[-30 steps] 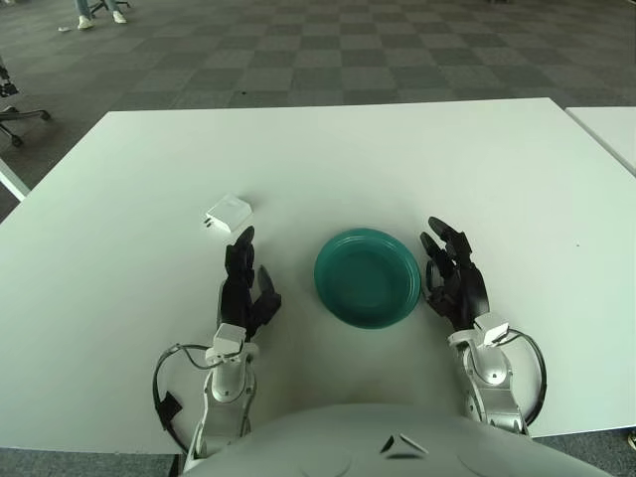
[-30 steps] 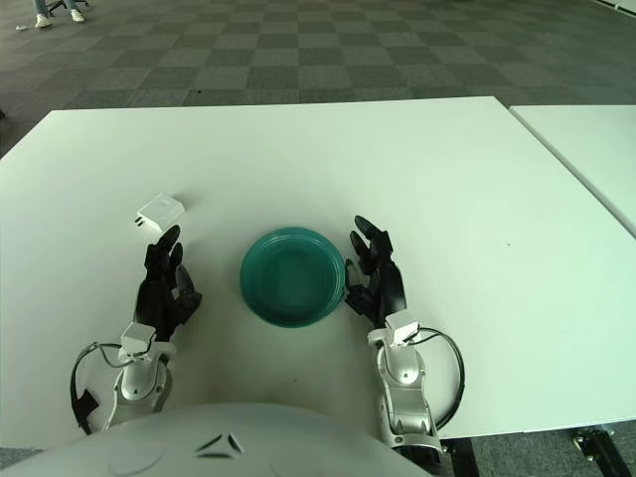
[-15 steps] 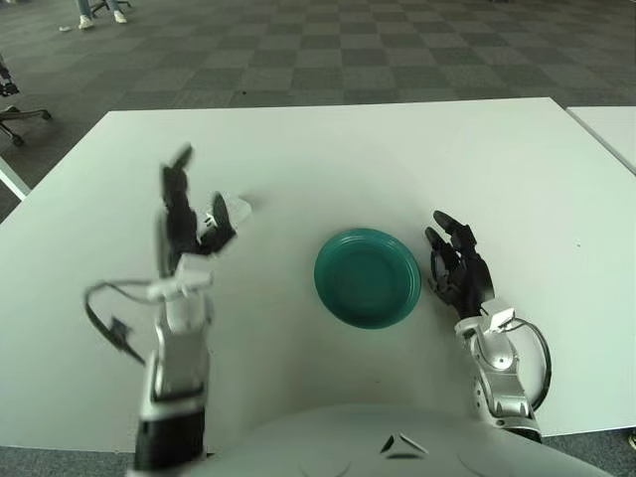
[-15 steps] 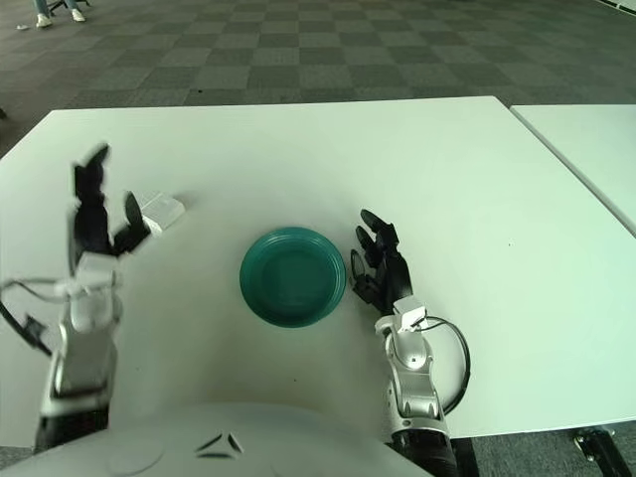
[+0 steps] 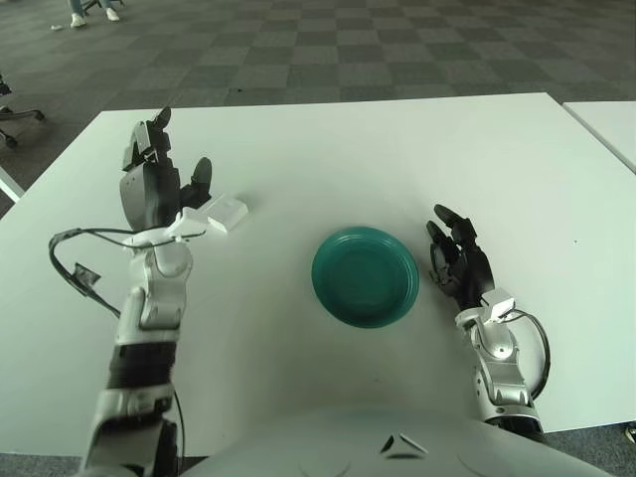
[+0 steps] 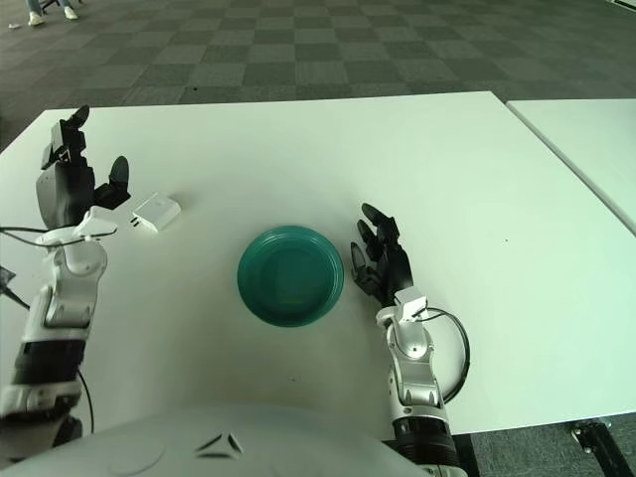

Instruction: Put the charger into the plate.

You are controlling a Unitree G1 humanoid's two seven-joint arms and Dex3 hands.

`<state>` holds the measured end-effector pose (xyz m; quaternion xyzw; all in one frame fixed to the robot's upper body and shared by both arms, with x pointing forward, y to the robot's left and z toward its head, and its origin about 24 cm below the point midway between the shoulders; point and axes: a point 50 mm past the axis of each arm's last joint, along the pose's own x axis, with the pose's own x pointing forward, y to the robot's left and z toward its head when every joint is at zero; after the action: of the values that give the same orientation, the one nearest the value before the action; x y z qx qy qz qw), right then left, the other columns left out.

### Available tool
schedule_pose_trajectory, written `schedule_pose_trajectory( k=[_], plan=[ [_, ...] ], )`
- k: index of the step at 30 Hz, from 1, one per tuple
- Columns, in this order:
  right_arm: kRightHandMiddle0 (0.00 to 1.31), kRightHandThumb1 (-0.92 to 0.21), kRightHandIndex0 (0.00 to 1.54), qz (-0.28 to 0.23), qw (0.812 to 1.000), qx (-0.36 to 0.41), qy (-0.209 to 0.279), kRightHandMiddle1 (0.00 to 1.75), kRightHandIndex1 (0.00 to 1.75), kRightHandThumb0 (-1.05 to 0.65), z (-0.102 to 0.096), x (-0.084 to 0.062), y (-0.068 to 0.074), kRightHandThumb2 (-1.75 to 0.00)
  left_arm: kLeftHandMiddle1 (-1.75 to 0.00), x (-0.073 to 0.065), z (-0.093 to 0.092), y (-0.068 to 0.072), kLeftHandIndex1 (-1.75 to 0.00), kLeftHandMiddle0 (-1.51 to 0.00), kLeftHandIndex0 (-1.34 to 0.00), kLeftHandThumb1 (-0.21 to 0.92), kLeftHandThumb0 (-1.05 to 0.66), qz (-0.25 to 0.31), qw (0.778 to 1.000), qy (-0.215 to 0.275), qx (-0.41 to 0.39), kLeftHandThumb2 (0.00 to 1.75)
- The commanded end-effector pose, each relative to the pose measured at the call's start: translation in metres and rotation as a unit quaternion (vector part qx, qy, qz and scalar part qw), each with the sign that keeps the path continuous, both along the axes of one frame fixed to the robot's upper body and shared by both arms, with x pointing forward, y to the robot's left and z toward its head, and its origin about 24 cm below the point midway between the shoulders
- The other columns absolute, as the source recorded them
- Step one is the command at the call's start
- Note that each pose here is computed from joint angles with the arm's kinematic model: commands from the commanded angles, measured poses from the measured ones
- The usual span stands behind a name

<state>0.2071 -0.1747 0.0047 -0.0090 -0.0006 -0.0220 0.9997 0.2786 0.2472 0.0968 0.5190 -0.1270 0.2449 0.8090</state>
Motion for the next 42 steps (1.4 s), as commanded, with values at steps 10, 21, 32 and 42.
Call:
schedule_pose_trajectory(
  k=[10,21,32,42],
  plan=[
    [0.0,-0.92,0.3,-0.009,0.997,-0.004,0.072,0.59,0.02,-0.7,-0.019,-0.007,-0.003,-0.52,0.0,0.031,-0.022,0.007,-1.14,-0.17,-0.12,0.92,-1.05,0.03,0.989,0.126,0.066,0.67],
    [0.0,-0.92,0.31,-0.029,0.997,-0.018,0.065,0.66,0.02,-0.65,0.007,-0.01,0.013,-0.56,0.0,0.033,-0.035,0.007,-1.02,-0.07,-0.04,0.92,-1.05,-0.019,0.966,0.255,0.043,0.73],
    [0.0,-0.92,0.29,-0.034,0.997,-0.021,0.073,0.62,0.01,-0.65,0.014,-0.012,0.015,-0.6,0.0,0.032,-0.044,0.003,-1.02,-0.08,-0.06,0.92,-1.05,-0.052,0.949,0.309,0.031,0.74],
    [0.0,-0.92,0.29,-0.034,0.996,-0.021,0.074,0.62,0.01,-0.65,0.014,-0.012,0.015,-0.6,-0.01,0.031,-0.051,0.0,-1.01,-0.09,-0.03,0.92,-1.05,-0.074,0.943,0.323,0.011,0.71]
  ],
)
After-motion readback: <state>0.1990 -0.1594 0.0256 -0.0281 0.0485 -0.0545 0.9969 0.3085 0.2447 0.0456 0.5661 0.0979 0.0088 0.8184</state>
